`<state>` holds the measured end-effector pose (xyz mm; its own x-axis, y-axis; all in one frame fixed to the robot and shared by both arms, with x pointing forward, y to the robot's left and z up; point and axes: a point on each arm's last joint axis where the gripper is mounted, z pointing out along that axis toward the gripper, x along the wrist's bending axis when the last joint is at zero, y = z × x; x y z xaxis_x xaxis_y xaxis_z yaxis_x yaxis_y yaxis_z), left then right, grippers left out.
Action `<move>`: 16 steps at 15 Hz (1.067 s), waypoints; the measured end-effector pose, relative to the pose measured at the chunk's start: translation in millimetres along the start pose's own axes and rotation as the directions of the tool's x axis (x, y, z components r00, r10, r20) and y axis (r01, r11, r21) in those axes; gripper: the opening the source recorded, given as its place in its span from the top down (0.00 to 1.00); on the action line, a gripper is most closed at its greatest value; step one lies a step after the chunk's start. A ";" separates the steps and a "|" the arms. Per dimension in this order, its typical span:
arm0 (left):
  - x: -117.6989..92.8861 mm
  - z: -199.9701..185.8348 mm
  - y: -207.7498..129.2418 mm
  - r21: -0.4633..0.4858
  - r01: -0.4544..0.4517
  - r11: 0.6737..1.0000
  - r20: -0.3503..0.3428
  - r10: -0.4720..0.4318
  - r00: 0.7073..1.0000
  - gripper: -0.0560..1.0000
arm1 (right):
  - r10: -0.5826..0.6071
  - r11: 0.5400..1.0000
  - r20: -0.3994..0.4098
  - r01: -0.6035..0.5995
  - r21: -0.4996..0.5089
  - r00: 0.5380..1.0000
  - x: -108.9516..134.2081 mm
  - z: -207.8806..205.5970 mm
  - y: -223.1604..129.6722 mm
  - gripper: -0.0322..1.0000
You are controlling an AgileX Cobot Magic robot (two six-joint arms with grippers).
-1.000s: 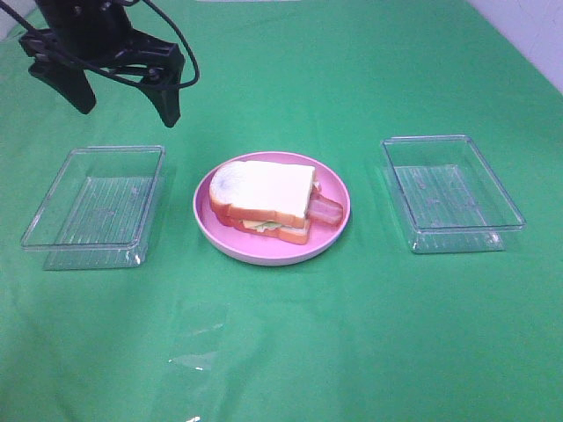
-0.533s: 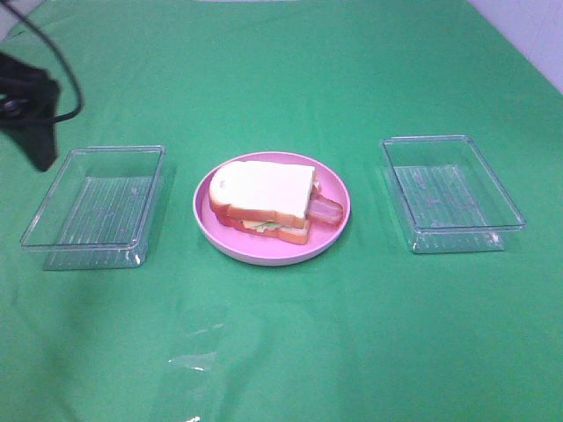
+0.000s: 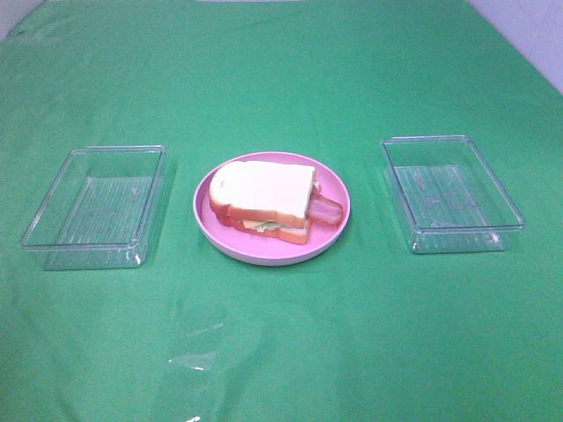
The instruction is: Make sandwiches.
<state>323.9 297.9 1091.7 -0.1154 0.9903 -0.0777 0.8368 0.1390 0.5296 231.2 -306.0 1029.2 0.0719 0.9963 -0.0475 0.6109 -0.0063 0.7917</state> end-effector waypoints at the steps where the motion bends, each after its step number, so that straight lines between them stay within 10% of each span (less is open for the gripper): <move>1: 4.5 -18.9 -17.5 -0.115 0.011 0.993 0.026 -0.008 1.000 0.01 | 0.000 1.000 0.000 0.000 0.000 1.000 0.0 0.0 0.0 0.02; 6: 19.8 -54.1 -93.8 -0.554 -0.031 0.832 0.097 0.102 0.990 0.01 | 0.000 1.000 0.000 0.000 0.000 1.000 0.0 0.0 0.0 0.02; 16: 15.2 -20.0 -97.7 -0.507 -0.105 0.856 0.094 0.176 0.980 0.01 | 0.001 1.000 -0.003 -0.001 0.000 1.000 0.3 0.0 0.0 0.02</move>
<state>229.7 299.5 1055.7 0.0845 0.9945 -0.0626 0.4571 0.0171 0.8892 231.2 -305.8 1029.1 0.0704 0.9965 -0.0450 0.6109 -0.0074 0.7917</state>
